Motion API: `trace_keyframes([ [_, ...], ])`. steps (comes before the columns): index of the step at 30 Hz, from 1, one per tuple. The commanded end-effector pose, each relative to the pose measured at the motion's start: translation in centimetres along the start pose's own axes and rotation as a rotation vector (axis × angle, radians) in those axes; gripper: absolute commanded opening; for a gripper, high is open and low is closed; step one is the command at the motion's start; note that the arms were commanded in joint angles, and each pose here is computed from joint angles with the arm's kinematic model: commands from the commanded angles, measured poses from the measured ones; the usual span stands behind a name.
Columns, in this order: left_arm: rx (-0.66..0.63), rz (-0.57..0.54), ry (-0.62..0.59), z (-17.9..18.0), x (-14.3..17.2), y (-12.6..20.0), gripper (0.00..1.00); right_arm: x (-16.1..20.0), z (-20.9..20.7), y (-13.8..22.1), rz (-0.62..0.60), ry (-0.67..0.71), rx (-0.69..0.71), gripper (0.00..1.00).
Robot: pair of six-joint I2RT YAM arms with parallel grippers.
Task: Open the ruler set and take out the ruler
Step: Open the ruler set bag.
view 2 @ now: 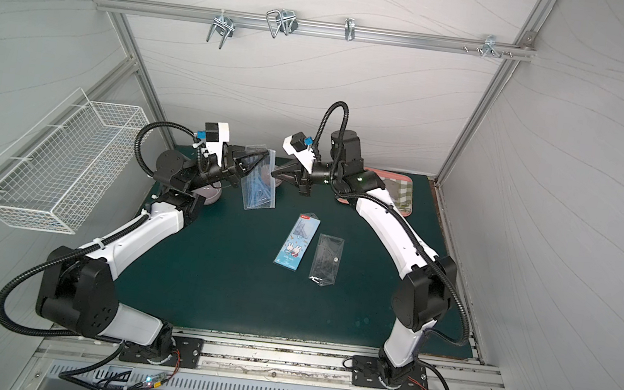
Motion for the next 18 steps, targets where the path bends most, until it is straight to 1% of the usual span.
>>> trace_keyframes([
  [1,0.016,-0.22,-0.223,-1.9,-7.0,0.0,0.0,2.5,0.3,-0.9,0.068,-0.102,-0.026,0.0],
  [18,-0.004,-0.292,-0.272,-2.3,-9.8,0.5,0.0,3.2,0.2,-1.3,0.076,-0.123,-0.036,0.0],
])
Point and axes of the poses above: each gripper's point midway between its finger pads, its own y axis back along the fingers, its own z axis along the line the jaws close on, x = y × z, the point moved 10 cm from there along y, back along the fingers, and after that the axes turned 2 degrees about -y, right-handed, at the moved point
